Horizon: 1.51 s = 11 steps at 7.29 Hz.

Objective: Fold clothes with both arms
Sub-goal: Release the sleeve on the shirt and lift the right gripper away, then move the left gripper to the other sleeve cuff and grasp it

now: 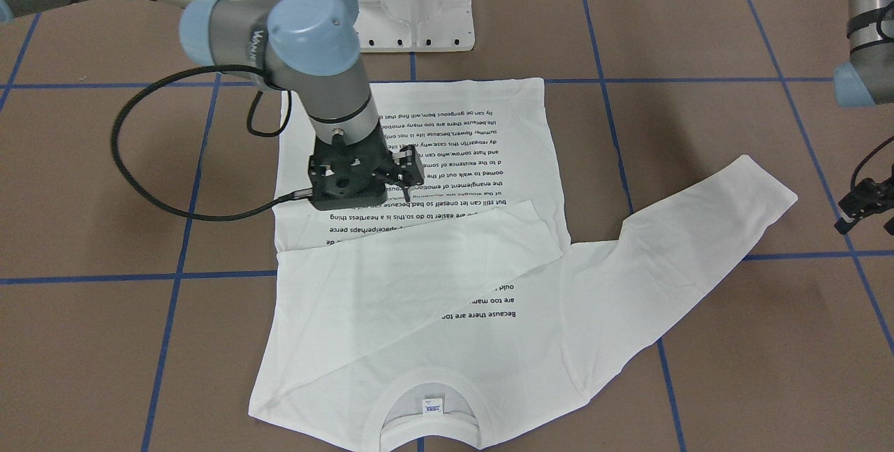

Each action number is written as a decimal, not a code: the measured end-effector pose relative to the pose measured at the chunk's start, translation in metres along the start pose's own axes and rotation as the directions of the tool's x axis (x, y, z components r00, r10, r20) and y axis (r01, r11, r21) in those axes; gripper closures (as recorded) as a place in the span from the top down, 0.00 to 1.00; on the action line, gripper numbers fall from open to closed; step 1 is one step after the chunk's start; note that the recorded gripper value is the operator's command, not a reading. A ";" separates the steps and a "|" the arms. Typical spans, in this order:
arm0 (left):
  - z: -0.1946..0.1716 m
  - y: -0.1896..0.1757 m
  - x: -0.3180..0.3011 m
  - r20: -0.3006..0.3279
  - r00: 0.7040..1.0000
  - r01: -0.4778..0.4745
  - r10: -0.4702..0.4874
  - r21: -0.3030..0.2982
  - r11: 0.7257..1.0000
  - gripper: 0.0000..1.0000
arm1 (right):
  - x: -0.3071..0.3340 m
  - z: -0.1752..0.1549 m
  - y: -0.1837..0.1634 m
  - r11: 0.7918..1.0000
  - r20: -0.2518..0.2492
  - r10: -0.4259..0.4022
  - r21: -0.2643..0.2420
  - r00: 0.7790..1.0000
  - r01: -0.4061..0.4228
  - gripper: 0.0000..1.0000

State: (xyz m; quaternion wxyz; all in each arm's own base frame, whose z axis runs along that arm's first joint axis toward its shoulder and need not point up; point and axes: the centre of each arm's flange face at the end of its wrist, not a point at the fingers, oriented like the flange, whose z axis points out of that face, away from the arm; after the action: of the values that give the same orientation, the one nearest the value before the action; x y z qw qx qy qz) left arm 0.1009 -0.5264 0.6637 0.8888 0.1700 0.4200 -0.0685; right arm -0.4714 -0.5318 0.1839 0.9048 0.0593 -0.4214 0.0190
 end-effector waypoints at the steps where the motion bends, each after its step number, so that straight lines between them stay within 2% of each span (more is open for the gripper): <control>1: 0.004 0.034 0.014 -0.006 1.000 0.026 -0.026 0.004 1.000 0.99 | 0.048 -0.012 -0.003 1.000 -0.043 -0.027 -0.018 0.999 0.026 1.00; 3: 0.011 0.072 0.033 -0.008 0.998 0.057 -0.058 -0.013 0.998 0.99 | 0.125 -0.031 -0.005 0.993 -0.106 -0.103 -0.060 0.989 0.097 1.00; 4: 0.019 0.082 0.041 -0.002 0.998 0.066 -0.066 -0.022 0.998 0.99 | 0.161 -0.032 -0.005 0.988 -0.108 -0.136 -0.094 0.985 0.126 1.00; 6: 0.033 0.094 0.048 0.028 0.997 0.072 -0.072 -0.017 0.997 0.96 | 0.203 -0.038 -0.009 0.981 -0.087 -0.151 -0.133 0.985 0.139 1.00; 9: 0.038 0.102 0.035 0.081 0.994 0.077 -0.077 0.006 0.997 0.89 | 0.215 -0.039 -0.010 0.980 -0.079 -0.149 -0.146 0.986 0.136 1.00; 11: 0.039 0.104 0.031 0.093 0.993 0.077 -0.078 0.008 0.997 0.87 | 0.216 -0.039 -0.010 0.980 -0.078 -0.148 -0.147 0.986 0.136 1.00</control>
State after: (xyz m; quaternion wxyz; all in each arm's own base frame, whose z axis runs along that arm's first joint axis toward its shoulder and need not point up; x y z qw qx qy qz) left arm 0.1767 -0.4429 0.6884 0.9037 0.1521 0.3842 -0.1118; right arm -0.3016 -0.5400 0.3229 0.9234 0.0242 -0.3760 -0.0730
